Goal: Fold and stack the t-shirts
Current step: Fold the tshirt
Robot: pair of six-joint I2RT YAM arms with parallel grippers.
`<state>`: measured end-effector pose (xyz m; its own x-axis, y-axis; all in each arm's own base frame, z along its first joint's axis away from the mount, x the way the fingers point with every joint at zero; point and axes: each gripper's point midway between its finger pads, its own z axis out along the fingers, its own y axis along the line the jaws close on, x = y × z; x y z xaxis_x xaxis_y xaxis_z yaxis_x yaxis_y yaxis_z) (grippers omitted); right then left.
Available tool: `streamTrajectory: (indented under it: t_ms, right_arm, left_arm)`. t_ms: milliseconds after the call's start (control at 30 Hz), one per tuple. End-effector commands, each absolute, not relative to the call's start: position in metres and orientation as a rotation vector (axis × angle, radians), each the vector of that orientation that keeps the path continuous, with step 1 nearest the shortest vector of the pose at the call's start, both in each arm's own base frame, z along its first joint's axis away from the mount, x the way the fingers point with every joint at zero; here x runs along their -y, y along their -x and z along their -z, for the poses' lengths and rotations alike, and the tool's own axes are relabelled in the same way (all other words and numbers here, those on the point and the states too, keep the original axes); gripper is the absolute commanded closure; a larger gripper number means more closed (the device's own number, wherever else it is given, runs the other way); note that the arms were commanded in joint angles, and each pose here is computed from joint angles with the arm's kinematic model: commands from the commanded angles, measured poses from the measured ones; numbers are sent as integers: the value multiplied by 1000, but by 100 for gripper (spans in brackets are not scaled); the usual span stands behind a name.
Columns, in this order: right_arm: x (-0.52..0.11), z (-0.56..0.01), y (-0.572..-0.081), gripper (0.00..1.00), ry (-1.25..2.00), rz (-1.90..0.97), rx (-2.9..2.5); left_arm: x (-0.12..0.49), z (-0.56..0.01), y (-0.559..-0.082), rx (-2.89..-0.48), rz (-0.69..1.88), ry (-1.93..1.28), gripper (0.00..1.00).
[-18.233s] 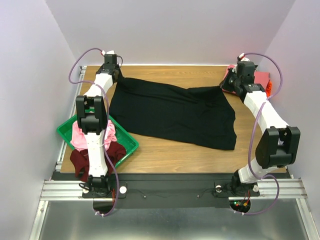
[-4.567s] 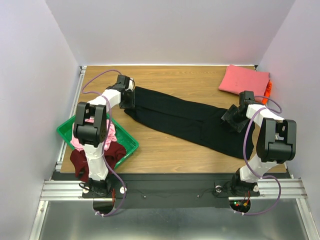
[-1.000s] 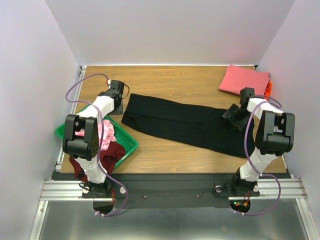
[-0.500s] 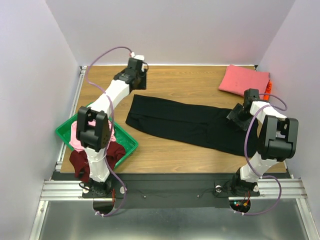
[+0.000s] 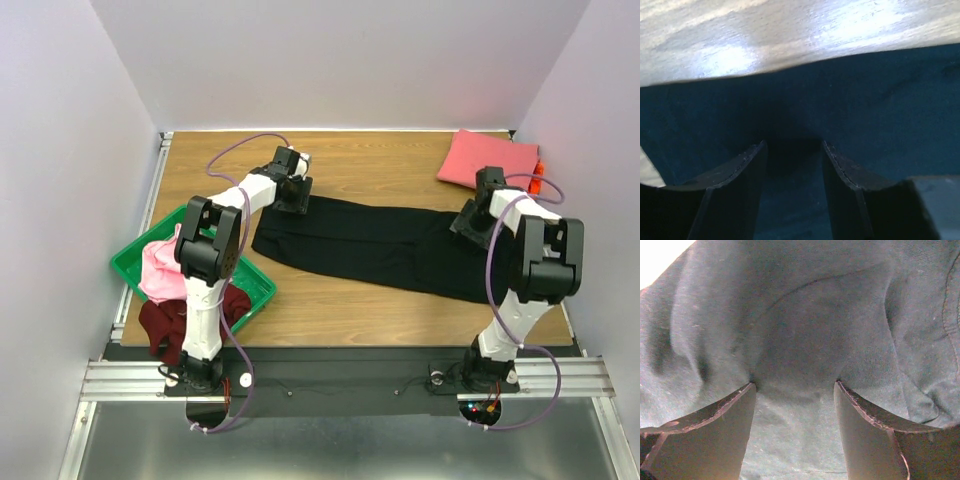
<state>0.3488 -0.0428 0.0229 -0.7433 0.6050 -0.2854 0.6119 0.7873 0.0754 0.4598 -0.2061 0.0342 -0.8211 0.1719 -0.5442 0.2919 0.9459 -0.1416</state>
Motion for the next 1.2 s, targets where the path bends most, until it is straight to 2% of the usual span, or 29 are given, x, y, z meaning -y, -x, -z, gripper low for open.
streamTrajectory:
  t_ms: [0, 233, 467, 867, 1167]
  right_arm:
    - [15, 0, -382, 31, -849, -9, -2702]
    - [-44, 21, -430, 32, -706, -98, -2747]
    - [-89, 36, -478, 32, -604, -214, -2744]
    - [-139, 49, -572, 32, -492, -360, -2620]
    - [-185, 54, -600, 31, -390, -475, -2563]
  left_arm:
    - [185, -14, -435, -2639, 211, -334, 42]
    - [167, 6, -399, -2739, 147, -306, 42]
    - [152, -2, -371, -2815, 91, -285, 42]
    - [181, 10, -318, -2979, 281, -370, 42]
    - [215, 17, -268, -3058, 463, -518, 42]
